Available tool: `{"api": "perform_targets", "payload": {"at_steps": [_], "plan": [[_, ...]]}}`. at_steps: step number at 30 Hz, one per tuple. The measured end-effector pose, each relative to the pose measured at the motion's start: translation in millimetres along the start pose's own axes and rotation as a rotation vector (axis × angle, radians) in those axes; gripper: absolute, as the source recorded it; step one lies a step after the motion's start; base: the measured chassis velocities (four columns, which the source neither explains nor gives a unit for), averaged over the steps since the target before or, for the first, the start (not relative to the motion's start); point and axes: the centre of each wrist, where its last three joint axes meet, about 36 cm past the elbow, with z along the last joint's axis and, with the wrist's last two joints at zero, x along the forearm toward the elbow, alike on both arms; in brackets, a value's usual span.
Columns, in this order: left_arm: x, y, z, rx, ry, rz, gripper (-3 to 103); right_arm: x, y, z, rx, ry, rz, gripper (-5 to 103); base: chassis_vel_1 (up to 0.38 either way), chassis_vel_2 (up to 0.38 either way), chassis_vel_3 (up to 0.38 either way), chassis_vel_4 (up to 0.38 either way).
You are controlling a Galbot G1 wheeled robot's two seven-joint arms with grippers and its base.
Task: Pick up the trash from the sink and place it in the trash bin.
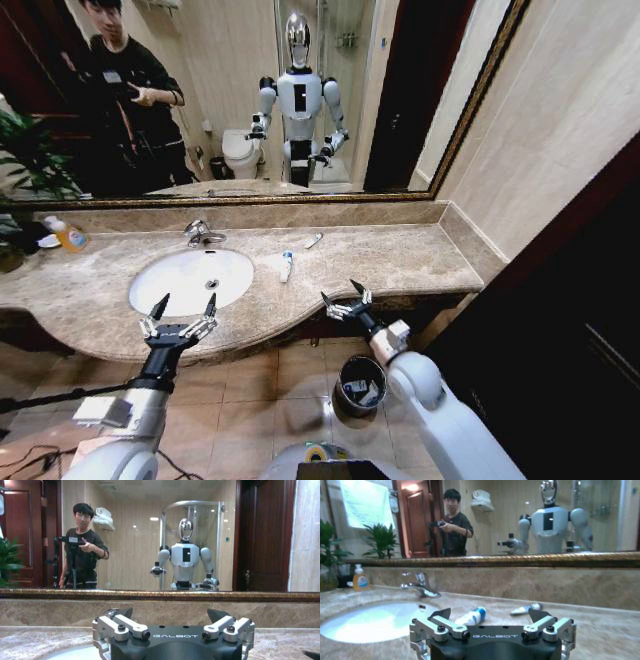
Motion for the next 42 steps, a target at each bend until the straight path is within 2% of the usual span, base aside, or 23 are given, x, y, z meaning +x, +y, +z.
{"api": "perform_targets", "payload": {"at_steps": [6,10,12,17,21,42], "plan": [[0.0,0.0,0.0,0.0,0.0,0.0,100,-57.4,17.2,-1.7,-0.024,0.005,-0.064,100,0.0,0.0,0.0,0.0],[0.0,0.0,0.0,0.0,0.0,0.0,100,-79.2,25.9,-2.7,-0.036,0.014,-0.079,100,0.0,0.0,0.0,0.0],[0.0,0.0,0.0,0.0,0.0,0.0,100,-99.9,38.1,-4.8,-0.047,0.016,-0.09,100,0.0,0.0,0.0,0.0],[0.0,0.0,0.0,0.0,0.0,0.0,100,-132.3,62.8,-11.0,-0.057,0.031,-0.081,100,0.0,0.0,0.0,0.0],[0.0,0.0,0.0,0.0,0.0,0.0,100,-153.6,70.3,-10.4,-0.05,0.041,-0.065,100,0.0,0.0,0.0,0.0],[0.0,0.0,0.0,0.0,0.0,0.0,100,-195.8,75.7,12.1,0.0,0.213,0.067,100,0.0,0.0,0.0,0.0]]}}
